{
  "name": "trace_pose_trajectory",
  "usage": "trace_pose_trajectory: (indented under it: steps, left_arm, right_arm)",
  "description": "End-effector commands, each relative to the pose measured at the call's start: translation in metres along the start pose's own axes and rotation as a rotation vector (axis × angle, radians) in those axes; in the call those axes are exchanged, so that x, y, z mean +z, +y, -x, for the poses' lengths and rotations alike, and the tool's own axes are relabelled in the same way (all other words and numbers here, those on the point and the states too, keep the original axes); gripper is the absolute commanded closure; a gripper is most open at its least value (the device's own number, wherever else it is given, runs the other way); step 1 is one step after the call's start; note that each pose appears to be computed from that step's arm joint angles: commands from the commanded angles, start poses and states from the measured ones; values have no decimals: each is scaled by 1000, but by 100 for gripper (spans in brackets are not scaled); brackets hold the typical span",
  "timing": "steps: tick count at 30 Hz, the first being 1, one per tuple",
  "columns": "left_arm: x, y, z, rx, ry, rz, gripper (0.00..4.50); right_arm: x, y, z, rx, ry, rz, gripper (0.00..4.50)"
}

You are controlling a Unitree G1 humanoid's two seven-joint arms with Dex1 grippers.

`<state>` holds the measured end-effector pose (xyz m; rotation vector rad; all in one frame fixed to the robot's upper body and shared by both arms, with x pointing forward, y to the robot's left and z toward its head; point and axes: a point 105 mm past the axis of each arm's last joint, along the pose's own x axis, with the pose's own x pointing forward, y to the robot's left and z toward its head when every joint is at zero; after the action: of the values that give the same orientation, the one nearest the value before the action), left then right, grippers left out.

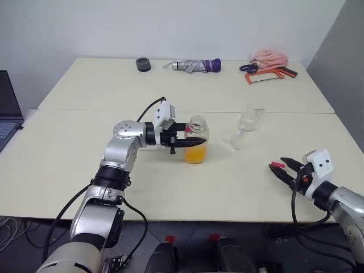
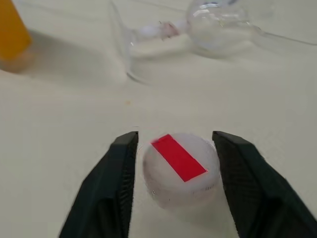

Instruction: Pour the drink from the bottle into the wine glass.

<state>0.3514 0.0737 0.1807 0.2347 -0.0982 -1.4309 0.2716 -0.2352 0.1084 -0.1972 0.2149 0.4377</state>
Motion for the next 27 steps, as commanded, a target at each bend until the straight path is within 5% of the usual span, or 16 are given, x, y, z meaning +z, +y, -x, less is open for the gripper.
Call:
trace_pose_trajectory:
  steps: [1, 3, 8, 12, 18, 27]
  left_arm:
    - [19, 6, 2, 22, -51, -44, 270]
    - [19, 8, 5, 44, -53, -44, 270]
    - [24, 25, 23, 195, -81, -39, 270]
    - [31, 54, 52, 458, -127, -50, 270]
    - [26, 87, 104, 849, -127, -63, 270]
    - [8, 109, 166, 1227, -96, -45, 270]
  right_arm:
    - [5, 0, 2, 10, -33, 45, 69]
    - [5, 1, 4, 38, -28, 51, 1]
    - [32, 10, 5, 146, -72, 111, 0]
    - [77, 60, -13, 400, -161, 151, 0]
    - [131, 118, -59, 556, -315, 169, 0]
    - [160, 167, -110, 618, -339, 216, 0]
